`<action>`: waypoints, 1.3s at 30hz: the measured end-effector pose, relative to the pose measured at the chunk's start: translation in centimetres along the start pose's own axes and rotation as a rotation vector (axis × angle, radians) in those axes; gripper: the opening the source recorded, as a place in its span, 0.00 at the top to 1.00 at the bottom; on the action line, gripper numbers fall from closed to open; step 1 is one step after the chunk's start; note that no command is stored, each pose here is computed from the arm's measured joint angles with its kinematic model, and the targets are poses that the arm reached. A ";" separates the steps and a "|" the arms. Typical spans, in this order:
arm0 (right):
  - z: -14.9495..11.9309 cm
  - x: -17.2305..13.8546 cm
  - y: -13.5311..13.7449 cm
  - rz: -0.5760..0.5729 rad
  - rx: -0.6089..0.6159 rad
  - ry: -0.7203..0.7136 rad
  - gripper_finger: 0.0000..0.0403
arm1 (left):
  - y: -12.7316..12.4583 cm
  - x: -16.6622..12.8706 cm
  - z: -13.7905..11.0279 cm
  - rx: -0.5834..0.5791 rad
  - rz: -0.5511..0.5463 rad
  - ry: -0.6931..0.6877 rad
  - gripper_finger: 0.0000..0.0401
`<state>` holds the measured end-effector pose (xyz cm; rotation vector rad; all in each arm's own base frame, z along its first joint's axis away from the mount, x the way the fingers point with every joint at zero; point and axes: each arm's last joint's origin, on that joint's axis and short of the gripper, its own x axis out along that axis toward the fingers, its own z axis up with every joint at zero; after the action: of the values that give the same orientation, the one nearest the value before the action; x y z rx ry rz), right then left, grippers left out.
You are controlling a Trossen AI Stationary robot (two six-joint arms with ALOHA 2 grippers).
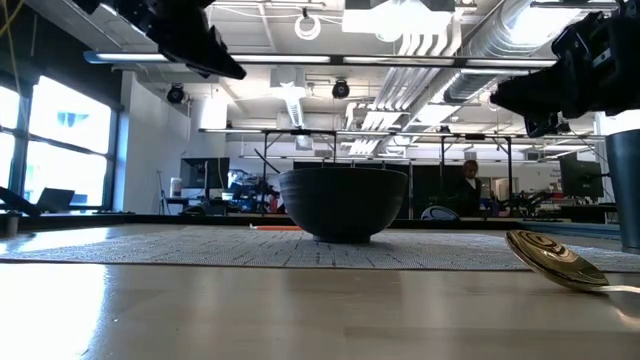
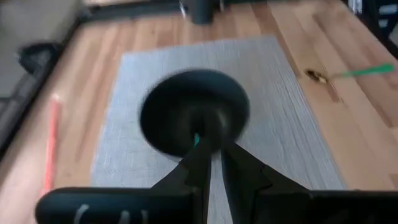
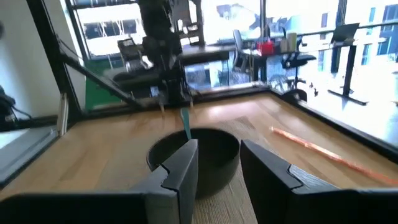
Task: Pick & Place Utensil
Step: Put the black cup on the mat to the right of the black bowl
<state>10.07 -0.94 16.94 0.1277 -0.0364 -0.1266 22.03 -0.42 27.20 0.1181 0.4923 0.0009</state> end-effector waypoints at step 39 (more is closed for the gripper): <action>13.2 6.7 1.2 -0.688 0.491 0.985 0.71 | 2.6 -3.1 -1.8 -0.065 0.273 -0.068 0.91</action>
<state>16.28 -2.25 30.34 0.6800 0.9734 -0.7299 18.48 2.30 27.39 0.1210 0.4043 0.2793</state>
